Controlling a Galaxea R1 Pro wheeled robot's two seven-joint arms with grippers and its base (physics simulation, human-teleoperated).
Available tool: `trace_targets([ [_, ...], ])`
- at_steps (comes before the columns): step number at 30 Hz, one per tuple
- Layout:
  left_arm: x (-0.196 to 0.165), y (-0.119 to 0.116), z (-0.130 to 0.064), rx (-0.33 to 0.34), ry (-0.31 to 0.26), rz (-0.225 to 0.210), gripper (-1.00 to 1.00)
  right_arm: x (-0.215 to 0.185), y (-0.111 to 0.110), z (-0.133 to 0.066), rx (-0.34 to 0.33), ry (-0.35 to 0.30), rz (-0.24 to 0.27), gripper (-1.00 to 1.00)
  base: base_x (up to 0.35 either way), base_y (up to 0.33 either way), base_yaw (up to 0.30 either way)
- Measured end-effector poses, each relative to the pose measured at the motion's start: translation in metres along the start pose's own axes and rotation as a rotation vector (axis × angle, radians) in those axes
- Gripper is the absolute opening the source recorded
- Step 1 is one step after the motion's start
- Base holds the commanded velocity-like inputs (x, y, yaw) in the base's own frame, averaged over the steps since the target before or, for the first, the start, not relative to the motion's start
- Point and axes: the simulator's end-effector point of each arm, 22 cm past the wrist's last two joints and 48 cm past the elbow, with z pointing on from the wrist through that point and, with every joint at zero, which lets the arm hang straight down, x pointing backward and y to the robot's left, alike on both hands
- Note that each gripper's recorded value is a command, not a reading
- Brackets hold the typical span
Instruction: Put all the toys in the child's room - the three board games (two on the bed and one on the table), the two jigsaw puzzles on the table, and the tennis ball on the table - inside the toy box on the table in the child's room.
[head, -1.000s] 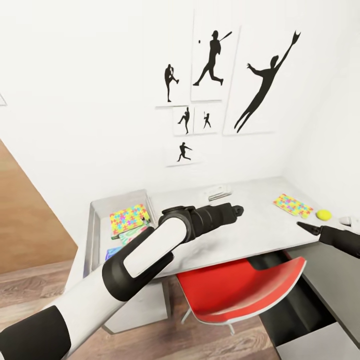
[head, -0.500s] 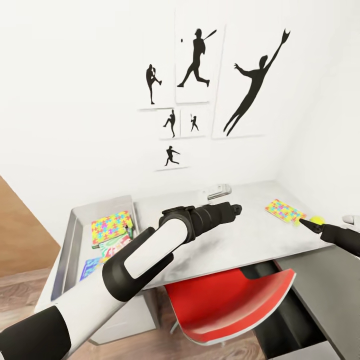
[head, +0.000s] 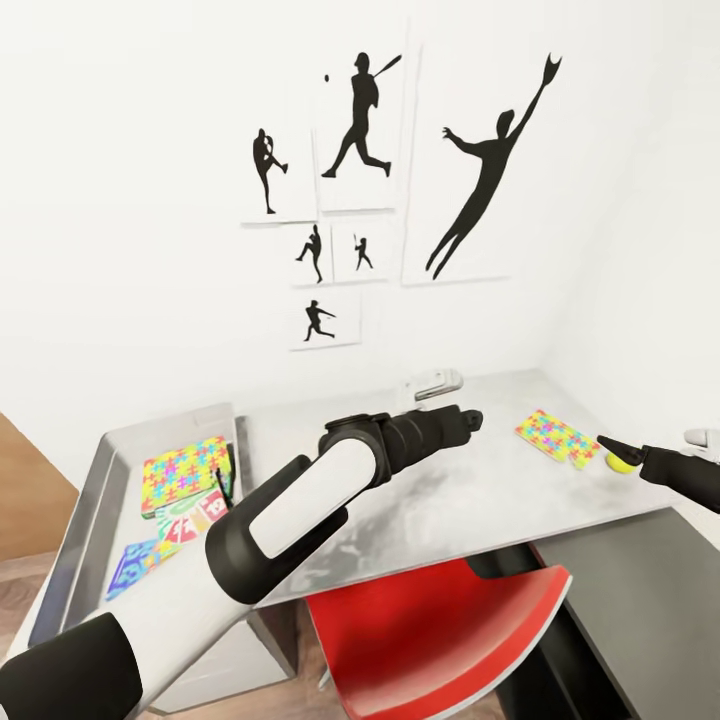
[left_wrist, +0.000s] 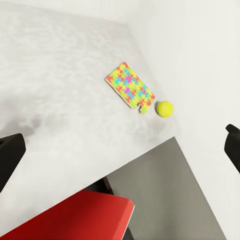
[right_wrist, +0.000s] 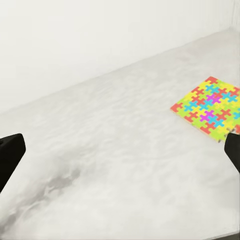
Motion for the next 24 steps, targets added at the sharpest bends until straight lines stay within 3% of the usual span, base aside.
trace_targets([
  [8,0.0002,0.0014,0.0006,-0.003,0.001,-0.002,1.00,0.0019,0.0018,0.0009,-0.004,0.007,-0.001,1.00,0.012,-0.070,0.000],
  [24,0.0020,0.0049,0.0020,-0.010,0.005,-0.006,1.00,0.0028,0.0026,0.0013,-0.005,0.009,-0.001,1.00,0.002,-0.193,0.000],
])
